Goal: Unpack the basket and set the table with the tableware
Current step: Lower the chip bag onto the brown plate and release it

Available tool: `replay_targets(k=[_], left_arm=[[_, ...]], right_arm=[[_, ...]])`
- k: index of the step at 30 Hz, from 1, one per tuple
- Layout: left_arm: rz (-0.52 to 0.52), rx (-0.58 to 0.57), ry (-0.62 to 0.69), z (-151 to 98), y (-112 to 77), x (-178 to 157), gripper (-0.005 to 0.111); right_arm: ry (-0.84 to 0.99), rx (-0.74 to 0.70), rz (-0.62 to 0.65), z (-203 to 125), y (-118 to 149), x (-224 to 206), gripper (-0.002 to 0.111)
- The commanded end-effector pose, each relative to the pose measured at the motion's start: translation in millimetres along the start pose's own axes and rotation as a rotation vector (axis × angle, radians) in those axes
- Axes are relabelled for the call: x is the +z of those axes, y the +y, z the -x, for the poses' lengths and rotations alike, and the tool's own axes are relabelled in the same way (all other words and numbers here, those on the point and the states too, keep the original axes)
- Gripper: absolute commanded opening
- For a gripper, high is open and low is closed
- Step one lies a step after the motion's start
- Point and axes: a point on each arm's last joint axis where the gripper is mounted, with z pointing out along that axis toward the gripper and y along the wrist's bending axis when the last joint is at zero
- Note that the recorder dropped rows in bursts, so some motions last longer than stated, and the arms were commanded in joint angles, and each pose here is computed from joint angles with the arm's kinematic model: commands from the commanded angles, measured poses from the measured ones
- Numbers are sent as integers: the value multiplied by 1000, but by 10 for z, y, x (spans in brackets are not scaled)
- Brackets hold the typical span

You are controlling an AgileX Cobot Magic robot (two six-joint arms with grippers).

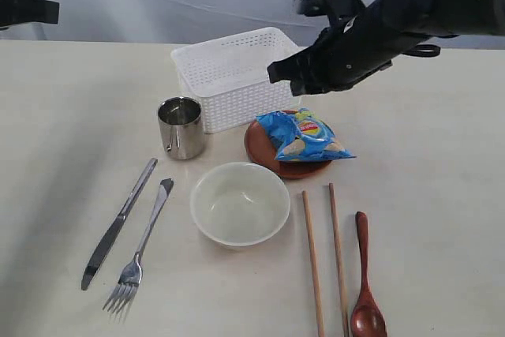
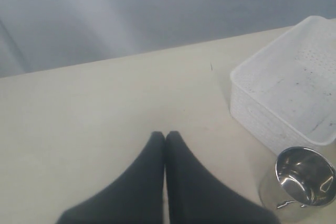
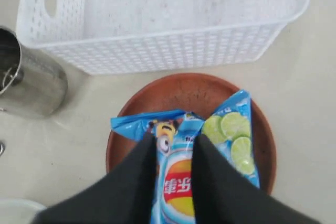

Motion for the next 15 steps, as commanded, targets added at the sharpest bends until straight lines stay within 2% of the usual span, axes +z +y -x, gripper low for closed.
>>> replay_targets(k=[1, 7, 15], left_arm=[[-2, -21, 6, -24, 4, 12, 0], [-2, -21, 6, -24, 4, 12, 0], [-2, -21, 6, -24, 4, 12, 0]], right_arm=[[-29, 19, -31, 33, -132, 6, 0], [69, 66, -30, -123, -211, 285, 0], [112, 70, -10, -246, -105, 557, 0]])
